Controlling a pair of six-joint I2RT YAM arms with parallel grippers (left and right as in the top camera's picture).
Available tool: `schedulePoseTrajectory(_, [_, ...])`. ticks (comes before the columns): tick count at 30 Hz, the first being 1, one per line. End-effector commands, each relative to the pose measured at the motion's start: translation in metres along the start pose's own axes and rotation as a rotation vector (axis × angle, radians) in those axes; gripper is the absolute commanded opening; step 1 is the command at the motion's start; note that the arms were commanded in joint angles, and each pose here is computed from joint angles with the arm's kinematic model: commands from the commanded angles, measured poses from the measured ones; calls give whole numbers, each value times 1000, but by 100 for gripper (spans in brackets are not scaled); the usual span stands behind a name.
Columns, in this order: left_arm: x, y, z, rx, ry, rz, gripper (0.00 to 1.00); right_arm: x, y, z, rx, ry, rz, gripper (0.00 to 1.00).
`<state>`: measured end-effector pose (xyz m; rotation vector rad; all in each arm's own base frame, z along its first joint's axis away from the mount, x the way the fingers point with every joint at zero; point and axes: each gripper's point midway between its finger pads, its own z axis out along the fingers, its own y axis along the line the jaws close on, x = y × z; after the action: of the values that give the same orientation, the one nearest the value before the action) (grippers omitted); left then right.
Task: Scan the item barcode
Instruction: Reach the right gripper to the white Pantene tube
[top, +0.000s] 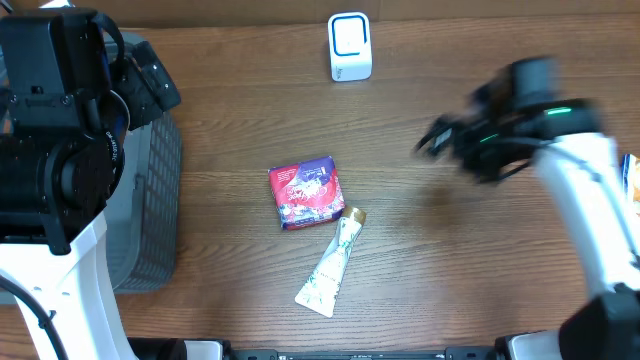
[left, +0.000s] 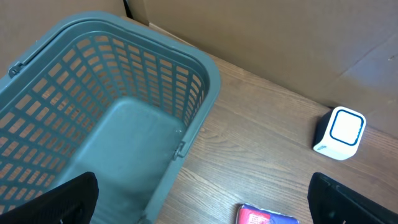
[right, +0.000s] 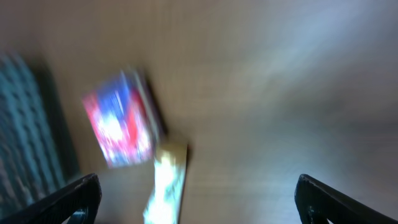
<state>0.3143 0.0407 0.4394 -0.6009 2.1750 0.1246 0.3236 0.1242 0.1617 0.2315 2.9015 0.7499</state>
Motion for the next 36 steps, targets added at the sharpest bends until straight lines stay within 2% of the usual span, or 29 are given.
schedulePoseTrajectory(1, [-2, 3, 1, -15, -7, -14, 100, 59, 27, 35, 55, 133, 33, 100])
schedulePoseTrajectory(3, [-2, 3, 1, -15, -7, -14, 100, 85, 41, 48, 71, 188, -6, 100])
schedulePoseTrajectory(6, [-2, 3, 1, -15, -7, -14, 100, 105, 61, 60, 106, 181, -70, 100])
schedulePoseTrajectory(10, [-2, 3, 1, -15, -7, -14, 100, 117, 57, 70, 242, 105, -11, 100])
schedulePoseTrajectory(13, [-2, 3, 1, -15, -7, -14, 100, 127, 58, 85, 242, 93, 9, 100])
schedulePoseTrajectory(17, [-2, 3, 1, -15, -7, -14, 100, 132, 61, 119, 180, 59, 19, 89])
schedulePoseTrajectory(25, [-2, 3, 1, -15, -7, -14, 100, 131, 52, 158, 182, 72, 57, 81])
schedulePoseTrajectory(28, [-2, 3, 1, -15, -7, -14, 100, 134, 51, 170, 180, 97, 64, 67])
schedulePoseTrajectory(33, [-2, 3, 1, -15, -7, -14, 100, 134, 46, 175, 199, 98, 68, 54])
schedulePoseTrajectory(36, [-2, 3, 1, -15, -7, -14, 100, 134, 46, 178, 200, 100, 68, 38])
